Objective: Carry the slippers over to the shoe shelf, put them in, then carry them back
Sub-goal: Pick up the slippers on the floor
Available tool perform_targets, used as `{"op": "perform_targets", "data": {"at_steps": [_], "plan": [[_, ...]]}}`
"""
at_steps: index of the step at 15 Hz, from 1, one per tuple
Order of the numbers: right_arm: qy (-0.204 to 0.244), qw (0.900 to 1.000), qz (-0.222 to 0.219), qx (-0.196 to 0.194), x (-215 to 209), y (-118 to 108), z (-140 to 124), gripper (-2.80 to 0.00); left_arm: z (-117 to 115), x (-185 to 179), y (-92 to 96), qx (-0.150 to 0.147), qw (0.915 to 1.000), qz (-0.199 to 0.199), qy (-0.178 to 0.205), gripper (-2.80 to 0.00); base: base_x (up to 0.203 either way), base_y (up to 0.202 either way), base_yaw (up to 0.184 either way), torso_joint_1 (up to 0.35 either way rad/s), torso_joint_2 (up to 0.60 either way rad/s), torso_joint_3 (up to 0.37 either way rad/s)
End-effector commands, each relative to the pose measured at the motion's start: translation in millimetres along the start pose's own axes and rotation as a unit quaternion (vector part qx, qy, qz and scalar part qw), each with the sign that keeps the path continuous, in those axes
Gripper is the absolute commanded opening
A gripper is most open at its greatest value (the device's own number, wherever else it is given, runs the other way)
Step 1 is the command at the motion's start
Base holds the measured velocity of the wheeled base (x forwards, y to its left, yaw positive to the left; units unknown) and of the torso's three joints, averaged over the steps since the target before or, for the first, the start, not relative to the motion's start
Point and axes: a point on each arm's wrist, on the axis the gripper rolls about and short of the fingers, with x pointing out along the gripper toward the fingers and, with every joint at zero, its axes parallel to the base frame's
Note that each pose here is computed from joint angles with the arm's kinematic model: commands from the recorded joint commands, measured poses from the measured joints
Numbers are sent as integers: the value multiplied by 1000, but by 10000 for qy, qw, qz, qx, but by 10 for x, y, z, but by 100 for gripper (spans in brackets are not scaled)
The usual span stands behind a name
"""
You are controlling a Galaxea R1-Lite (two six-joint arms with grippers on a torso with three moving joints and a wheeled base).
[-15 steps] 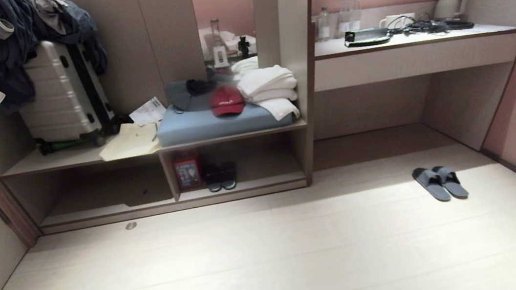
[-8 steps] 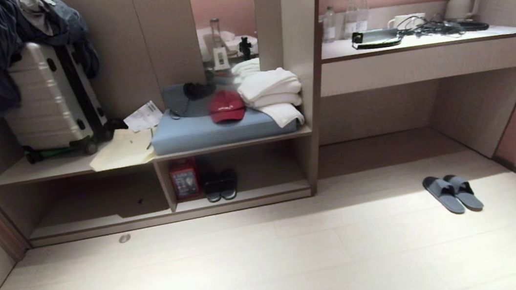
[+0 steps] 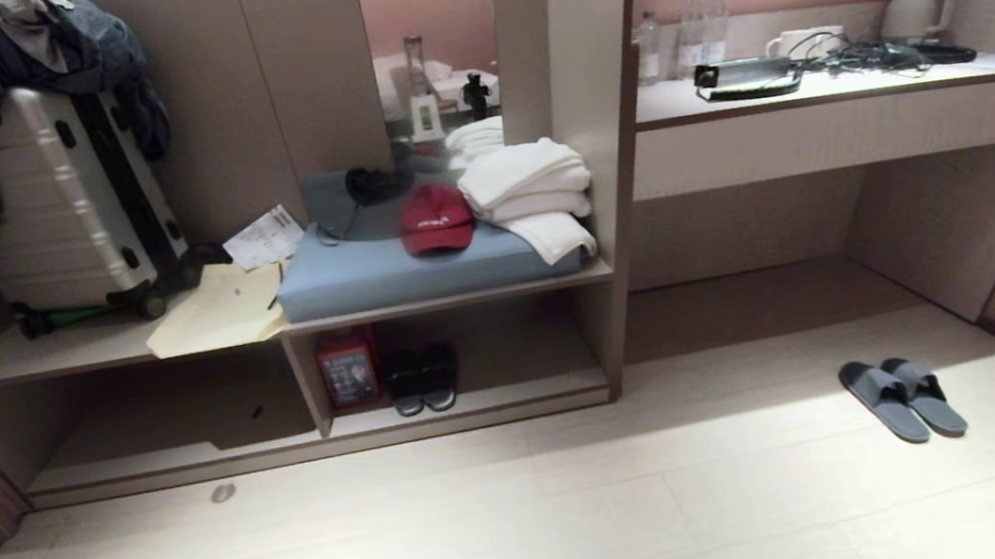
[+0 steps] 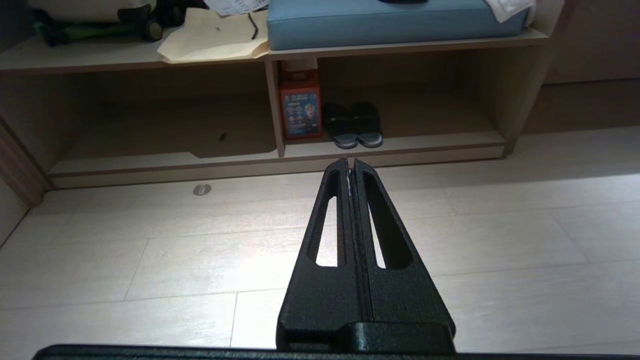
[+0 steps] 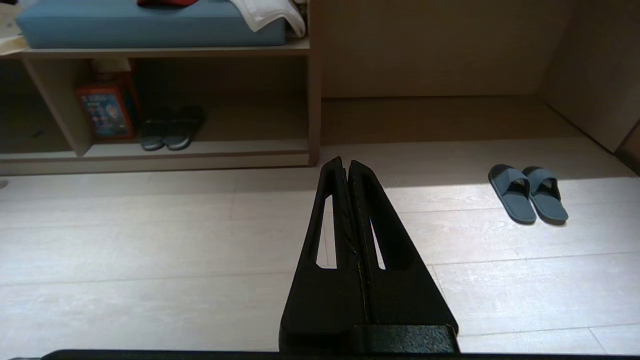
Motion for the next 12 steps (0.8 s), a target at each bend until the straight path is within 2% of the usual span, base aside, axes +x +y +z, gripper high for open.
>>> {"op": "perform_targets", "data": {"at_steps": [1,7,12], "plan": [[8,10000,3,0,1,0,-4,-280,0,0,0,1,10000,-1,3,-280,194,0,1,2,5,2],[8,10000,3,3,1,0,-4,-280,0,0,0,-6,10000,6,3,-280,187,0,0,3,3,2],[8,10000,3,-2,1,0,-4,-280,0,0,0,-6,10000,6,3,-280,13,0,0,2,1,0]]}}
